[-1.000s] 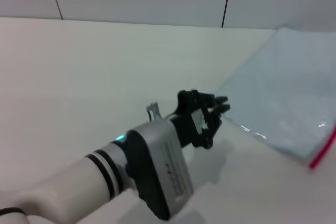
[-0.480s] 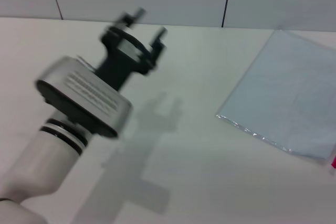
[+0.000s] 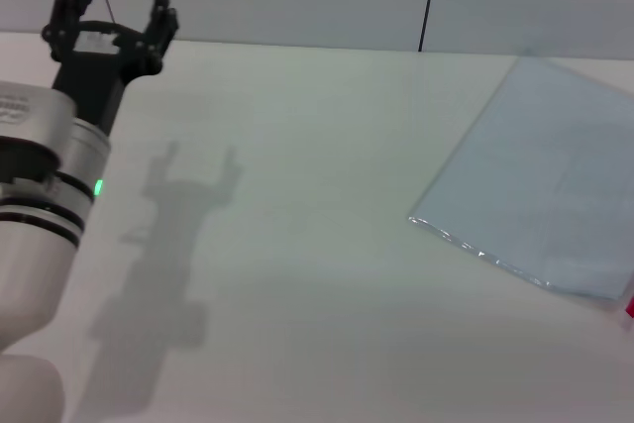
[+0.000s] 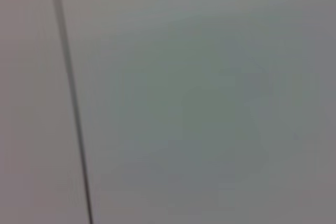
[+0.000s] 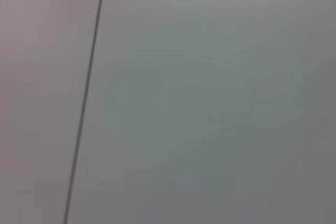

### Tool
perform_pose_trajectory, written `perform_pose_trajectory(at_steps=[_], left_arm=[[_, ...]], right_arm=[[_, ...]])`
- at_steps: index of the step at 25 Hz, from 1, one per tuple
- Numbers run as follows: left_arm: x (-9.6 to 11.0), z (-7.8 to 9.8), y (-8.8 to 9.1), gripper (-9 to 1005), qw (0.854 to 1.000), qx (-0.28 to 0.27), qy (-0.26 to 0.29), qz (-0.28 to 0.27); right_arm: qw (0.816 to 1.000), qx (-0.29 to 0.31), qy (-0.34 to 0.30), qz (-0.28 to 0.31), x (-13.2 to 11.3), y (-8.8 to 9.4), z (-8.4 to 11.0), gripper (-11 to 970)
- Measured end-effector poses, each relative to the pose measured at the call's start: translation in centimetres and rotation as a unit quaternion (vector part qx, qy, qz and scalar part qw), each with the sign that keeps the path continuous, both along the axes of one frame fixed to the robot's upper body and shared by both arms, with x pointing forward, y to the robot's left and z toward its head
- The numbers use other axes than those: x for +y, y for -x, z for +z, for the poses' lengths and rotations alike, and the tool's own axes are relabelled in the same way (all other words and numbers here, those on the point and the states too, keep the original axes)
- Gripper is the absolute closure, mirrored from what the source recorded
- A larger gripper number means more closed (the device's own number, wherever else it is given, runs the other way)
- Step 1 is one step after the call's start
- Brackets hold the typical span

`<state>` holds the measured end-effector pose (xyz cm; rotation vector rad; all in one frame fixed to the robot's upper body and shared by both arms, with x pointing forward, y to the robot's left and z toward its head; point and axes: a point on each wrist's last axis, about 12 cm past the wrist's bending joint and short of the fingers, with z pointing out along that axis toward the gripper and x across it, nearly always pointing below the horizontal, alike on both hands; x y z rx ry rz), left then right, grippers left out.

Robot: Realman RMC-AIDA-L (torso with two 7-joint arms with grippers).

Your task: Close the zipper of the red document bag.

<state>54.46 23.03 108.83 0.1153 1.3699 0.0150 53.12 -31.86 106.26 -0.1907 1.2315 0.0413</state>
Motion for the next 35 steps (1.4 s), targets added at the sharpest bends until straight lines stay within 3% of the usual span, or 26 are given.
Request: perform_pose_trajectory(at_steps=[4,8,35], left_arm=[[1.8,-0.8,-0.5,196,0.999,0.004,0.043,0.003],[2.8,-1.6,-0.8,201,0.999,-0.002,0.040,0.028],[2.9,-1.6,-0.4,206,0.998,-0.034,0.018,0.041]], right_arm=[[1.000,-0.004,-0.009,0.013,0.8,0.2,0.0,74],[1.000,-0.005,-0.016,0.019,1.3,0.1,0.0,73],[1.000,0.003,-0.010,0.029,1.9,-0.7,0.1,77]])
